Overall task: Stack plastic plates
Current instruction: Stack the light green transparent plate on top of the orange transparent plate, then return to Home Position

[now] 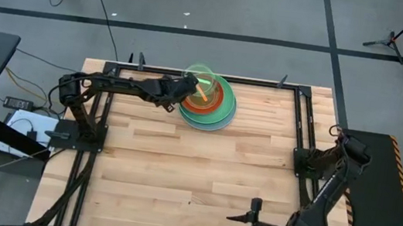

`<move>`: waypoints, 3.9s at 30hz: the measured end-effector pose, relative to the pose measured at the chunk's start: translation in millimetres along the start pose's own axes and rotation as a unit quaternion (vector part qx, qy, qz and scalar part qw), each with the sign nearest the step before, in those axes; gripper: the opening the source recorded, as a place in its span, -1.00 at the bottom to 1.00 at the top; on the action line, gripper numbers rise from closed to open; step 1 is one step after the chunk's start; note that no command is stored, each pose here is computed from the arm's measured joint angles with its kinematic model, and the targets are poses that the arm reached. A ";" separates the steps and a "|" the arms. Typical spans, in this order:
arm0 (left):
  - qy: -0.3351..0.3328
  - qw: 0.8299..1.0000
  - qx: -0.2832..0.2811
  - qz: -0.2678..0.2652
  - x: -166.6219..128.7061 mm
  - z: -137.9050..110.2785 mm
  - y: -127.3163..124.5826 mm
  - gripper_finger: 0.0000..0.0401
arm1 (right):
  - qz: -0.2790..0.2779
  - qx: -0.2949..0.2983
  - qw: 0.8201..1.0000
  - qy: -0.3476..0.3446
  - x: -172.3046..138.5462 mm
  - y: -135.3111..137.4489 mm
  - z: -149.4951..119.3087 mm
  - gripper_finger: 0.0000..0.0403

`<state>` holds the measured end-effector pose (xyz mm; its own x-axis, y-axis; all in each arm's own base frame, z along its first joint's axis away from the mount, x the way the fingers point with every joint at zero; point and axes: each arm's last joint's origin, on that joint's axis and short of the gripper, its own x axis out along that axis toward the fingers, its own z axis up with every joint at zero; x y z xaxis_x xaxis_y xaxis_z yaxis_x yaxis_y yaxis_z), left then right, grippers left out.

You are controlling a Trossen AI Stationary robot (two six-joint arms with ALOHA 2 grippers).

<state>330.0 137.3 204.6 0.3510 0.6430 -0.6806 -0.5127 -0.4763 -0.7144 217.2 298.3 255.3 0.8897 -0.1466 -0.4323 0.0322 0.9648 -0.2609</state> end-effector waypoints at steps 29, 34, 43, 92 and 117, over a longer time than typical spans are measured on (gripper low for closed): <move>0.002 0.999 -0.040 0.024 25.4 -29.2 24.1 -0.94 | 0.005 0.050 0.999 0.008 -19.6 7.6 -12.6 -0.25; 0.005 0.999 -0.032 0.040 29.3 -30.9 29.1 -0.94 | 0.006 0.049 0.999 0.011 -19.6 7.4 -13.1 -0.25; 0.010 0.999 -0.024 0.034 26.3 -33.7 28.4 -0.89 | 0.021 0.053 0.998 0.021 -19.6 8.6 -13.0 -0.24; -0.077 0.992 0.072 -0.074 -83.9 36.6 -22.1 -0.04 | 0.135 -0.058 0.975 0.165 92.6 -73.9 10.8 -0.17; -0.065 0.880 0.465 -0.072 -70.6 85.3 -28.1 -0.24 | 0.023 -0.019 0.998 0.047 79.7 -283.7 56.1 -0.21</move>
<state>252.8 156.5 286.6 0.4031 0.7488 -0.5262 -0.9110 0.2738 -0.3084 304.5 25.1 343.3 0.8436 -0.1246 -0.5223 -0.0261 0.9620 -0.2716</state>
